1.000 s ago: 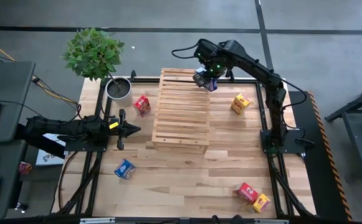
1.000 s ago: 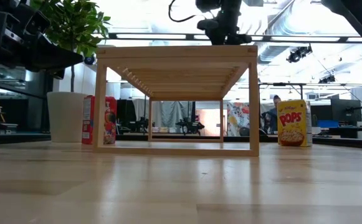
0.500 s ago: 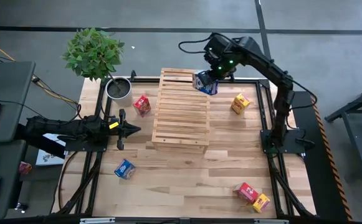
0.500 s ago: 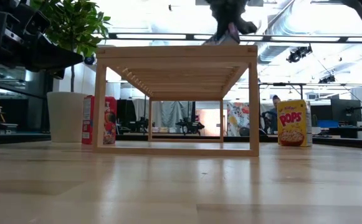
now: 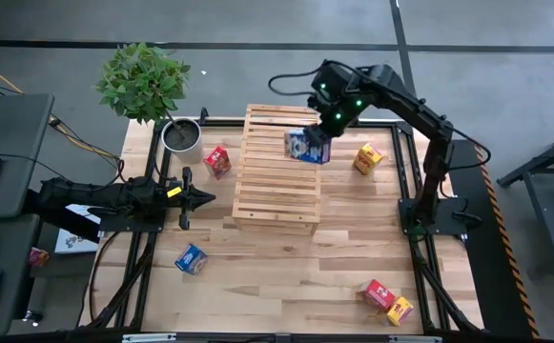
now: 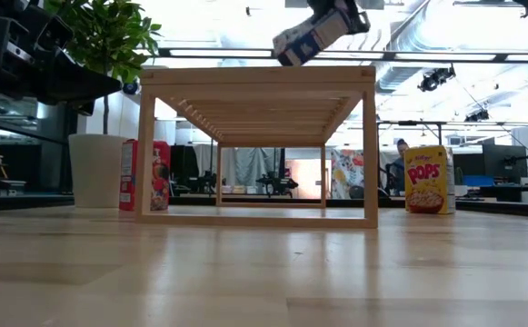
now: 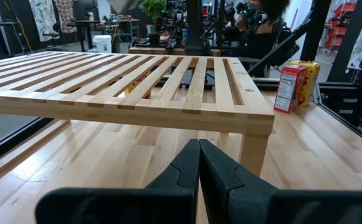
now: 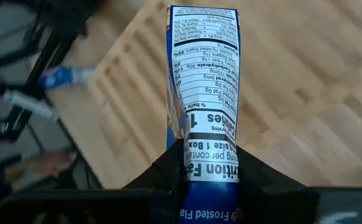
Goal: Stack cereal on shelf
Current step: Put the top blue cereal box on the shelf
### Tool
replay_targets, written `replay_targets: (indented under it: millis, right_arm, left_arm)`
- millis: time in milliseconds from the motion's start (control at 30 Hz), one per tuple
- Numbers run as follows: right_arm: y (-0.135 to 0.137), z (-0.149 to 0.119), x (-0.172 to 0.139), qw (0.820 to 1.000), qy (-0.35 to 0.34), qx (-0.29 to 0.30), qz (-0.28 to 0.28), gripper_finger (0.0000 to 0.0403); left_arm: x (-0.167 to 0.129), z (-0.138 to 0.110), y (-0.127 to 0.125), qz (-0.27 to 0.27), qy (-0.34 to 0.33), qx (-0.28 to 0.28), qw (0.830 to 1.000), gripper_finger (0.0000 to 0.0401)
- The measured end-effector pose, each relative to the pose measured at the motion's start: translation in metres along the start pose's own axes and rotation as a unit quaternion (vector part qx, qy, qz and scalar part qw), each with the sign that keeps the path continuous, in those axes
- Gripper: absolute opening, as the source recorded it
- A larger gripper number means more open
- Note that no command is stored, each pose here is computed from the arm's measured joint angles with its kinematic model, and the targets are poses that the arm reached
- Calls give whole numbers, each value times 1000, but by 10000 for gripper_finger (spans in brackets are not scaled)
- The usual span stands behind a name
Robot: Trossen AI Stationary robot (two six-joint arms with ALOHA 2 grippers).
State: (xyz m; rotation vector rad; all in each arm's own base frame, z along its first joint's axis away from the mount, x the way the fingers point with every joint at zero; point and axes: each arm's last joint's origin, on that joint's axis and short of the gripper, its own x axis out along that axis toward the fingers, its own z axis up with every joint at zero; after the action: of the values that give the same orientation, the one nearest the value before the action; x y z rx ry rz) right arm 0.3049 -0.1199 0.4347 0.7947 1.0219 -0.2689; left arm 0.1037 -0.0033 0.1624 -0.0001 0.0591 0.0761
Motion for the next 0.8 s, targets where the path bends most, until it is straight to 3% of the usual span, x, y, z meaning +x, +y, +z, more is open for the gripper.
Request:
replay_targets:
  millis: [400, 800]
  right_arm:
    - [49, -31, 13, 992, 33, -120, 23, 73]
    - [94, -96, -24, 975, -36, -220, -17, 73]
  left_arm:
    - [0, 0, 0, 0, 0, 0, 1000, 0]
    - [0, 2, 0, 0, -7, 4, 1000, 0]
